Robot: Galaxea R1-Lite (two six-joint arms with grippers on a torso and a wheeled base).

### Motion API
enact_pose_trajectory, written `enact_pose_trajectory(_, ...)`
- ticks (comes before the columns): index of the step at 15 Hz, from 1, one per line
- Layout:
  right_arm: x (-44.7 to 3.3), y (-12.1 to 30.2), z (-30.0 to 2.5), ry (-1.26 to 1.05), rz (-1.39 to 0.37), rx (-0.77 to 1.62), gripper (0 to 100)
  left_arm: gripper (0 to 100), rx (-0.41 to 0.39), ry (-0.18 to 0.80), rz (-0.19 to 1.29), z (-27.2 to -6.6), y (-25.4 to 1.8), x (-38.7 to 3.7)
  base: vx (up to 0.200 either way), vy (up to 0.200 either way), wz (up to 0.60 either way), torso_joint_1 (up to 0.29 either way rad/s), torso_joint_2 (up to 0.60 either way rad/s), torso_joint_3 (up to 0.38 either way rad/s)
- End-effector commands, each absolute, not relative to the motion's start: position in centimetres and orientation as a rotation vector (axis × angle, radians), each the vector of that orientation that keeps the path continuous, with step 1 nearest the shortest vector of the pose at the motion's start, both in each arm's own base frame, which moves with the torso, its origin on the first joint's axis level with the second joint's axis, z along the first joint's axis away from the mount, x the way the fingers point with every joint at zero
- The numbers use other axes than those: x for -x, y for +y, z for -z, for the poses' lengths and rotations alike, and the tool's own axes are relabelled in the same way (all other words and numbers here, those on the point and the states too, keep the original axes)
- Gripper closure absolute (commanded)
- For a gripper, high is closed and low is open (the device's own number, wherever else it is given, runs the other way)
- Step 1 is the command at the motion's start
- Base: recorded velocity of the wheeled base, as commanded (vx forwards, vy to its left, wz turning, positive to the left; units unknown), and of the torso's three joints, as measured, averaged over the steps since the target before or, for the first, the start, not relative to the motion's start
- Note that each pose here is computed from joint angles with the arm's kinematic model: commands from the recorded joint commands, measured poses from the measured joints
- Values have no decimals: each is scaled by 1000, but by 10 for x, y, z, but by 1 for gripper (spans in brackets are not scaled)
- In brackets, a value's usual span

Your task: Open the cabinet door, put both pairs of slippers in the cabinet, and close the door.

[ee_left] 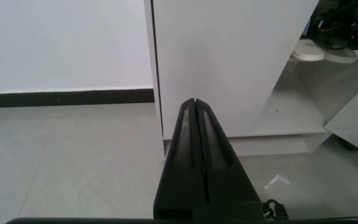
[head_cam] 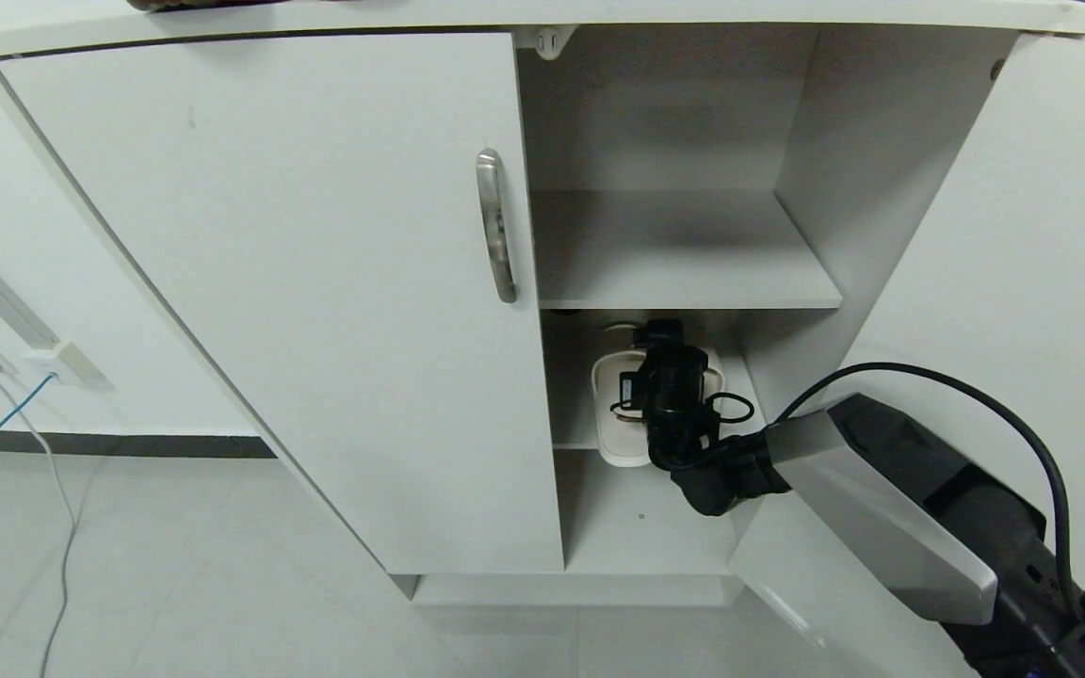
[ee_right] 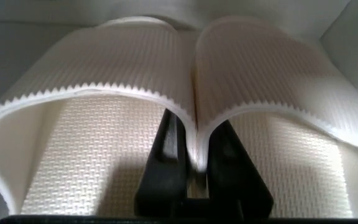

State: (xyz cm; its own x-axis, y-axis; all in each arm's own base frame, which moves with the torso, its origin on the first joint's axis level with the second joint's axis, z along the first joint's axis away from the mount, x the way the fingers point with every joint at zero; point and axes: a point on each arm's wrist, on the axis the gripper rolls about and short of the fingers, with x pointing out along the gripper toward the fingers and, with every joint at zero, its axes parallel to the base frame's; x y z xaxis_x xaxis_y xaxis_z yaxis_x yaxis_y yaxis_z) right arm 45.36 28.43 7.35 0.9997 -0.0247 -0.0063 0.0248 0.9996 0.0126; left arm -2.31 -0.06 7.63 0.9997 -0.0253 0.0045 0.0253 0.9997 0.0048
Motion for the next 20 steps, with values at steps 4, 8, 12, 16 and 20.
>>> enact_pose_trajectory(4,-447,282,-76,18,22,-5,0,100,-5,-3,26,-76,-1,23,0,0,0,0,0,0)
enact_pose_trajectory(8,-426,275,-79,31,23,5,0,100,-5,-3,26,-76,-1,23,0,0,0,0,0,0)
enact_pose_trajectory(12,-396,273,-81,31,-3,6,0,100,-6,-3,26,-76,-1,23,0,0,0,0,0,0)
enact_pose_trajectory(16,-348,267,-92,58,-7,24,0,100,-5,-3,26,-76,-1,23,0,0,0,0,0,0)
enact_pose_trajectory(20,-294,264,-97,103,-50,32,0,100,-5,-3,26,-76,-1,23,0,0,0,0,0,0)
